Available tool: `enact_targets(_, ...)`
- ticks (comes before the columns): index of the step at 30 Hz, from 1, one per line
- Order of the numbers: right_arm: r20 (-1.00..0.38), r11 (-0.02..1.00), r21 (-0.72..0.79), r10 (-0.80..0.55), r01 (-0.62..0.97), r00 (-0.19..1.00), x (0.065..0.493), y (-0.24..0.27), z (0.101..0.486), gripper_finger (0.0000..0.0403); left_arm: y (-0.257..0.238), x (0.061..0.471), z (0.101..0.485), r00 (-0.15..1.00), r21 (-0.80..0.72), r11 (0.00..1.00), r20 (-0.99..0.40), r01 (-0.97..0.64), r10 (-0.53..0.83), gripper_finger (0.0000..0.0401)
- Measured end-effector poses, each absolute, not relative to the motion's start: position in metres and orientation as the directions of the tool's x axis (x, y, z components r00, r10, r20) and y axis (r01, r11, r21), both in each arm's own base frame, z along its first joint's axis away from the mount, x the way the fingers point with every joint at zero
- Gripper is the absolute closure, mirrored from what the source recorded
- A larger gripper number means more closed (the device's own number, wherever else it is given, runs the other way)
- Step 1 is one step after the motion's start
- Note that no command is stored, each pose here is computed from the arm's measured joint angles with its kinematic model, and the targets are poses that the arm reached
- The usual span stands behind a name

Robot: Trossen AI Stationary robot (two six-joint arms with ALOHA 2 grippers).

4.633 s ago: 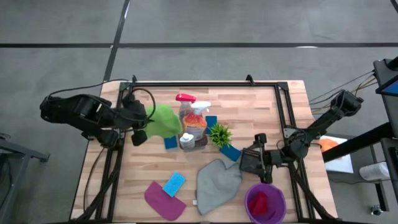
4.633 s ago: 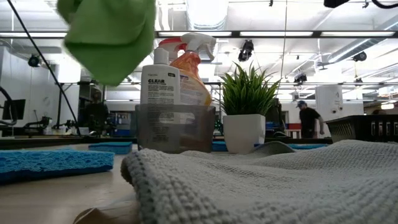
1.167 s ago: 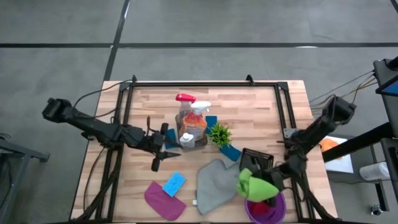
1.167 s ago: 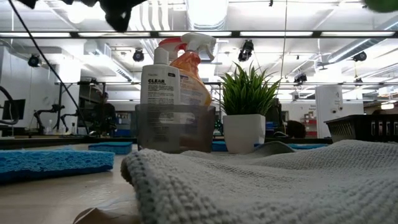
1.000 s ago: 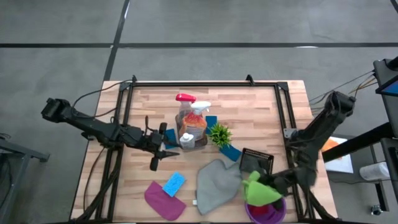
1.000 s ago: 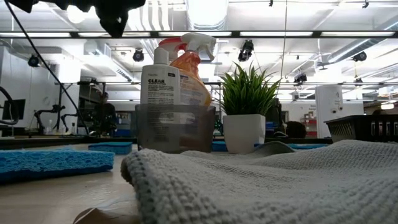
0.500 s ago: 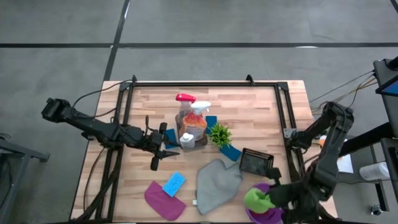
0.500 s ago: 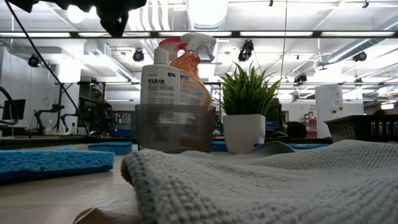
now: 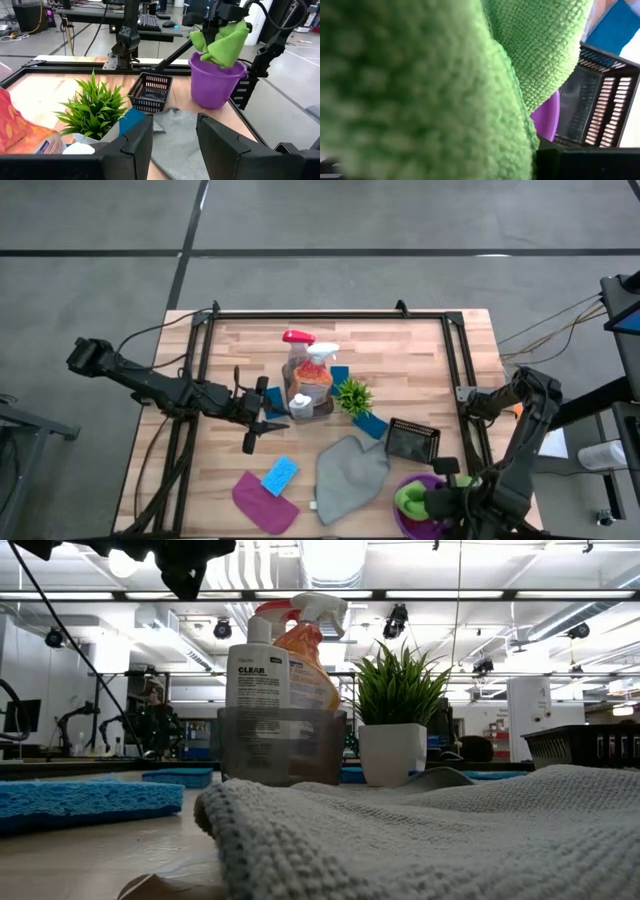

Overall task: Pick & Place Kitchen Items
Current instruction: Put the green towel into the purple bucket

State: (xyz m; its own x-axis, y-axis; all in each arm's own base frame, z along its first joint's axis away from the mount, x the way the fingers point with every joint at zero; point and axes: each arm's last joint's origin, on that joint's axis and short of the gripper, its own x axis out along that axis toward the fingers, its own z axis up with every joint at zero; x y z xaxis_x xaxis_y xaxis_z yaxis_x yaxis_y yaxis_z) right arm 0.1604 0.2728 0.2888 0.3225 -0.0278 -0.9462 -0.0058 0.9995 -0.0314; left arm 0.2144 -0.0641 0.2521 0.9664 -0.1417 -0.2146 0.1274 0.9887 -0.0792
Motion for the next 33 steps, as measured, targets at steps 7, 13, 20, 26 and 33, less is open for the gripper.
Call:
enact_targets(7, -0.954, 0.994, -0.002, -0.033, 0.105, 0.299, 0.162, 0.267, 0.292, 0.0325, -0.064, 0.215, 0.252, 0.967, -0.053, 0.99, -0.214, 0.128, -0.137, 0.0246)
enact_targets(13, -0.966, 0.991, 0.034, -0.001, 0.129, 0.257, 0.162, 0.27, 0.29, 0.0195, -0.063, 0.215, 0.252, 0.969, -0.036, 0.992, -0.213, 0.124, -0.129, 0.0246)
enact_targets(20, -0.969, 0.983, 0.088, 0.047, 0.161, 0.241, 0.163, 0.274, 0.296, 0.0103, -0.063, 0.215, 0.252, 0.969, -0.037, 0.992, -0.212, 0.122, -0.127, 0.0246)
enact_targets(26, -0.965, 0.978, 0.122, 0.076, 0.17, 0.251, 0.162, 0.273, 0.309, 0.0094, -0.063, 0.215, 0.252, 0.969, -0.037, 0.992, -0.212, 0.122, -0.127, 0.0246)
enact_targets(33, -0.957, 0.981, 0.078, 0.024, 0.177, 0.291, 0.161, 0.267, 0.325, 0.0097, -0.063, 0.215, 0.252, 0.969, -0.037, 0.992, -0.212, 0.121, -0.127, 0.0246)
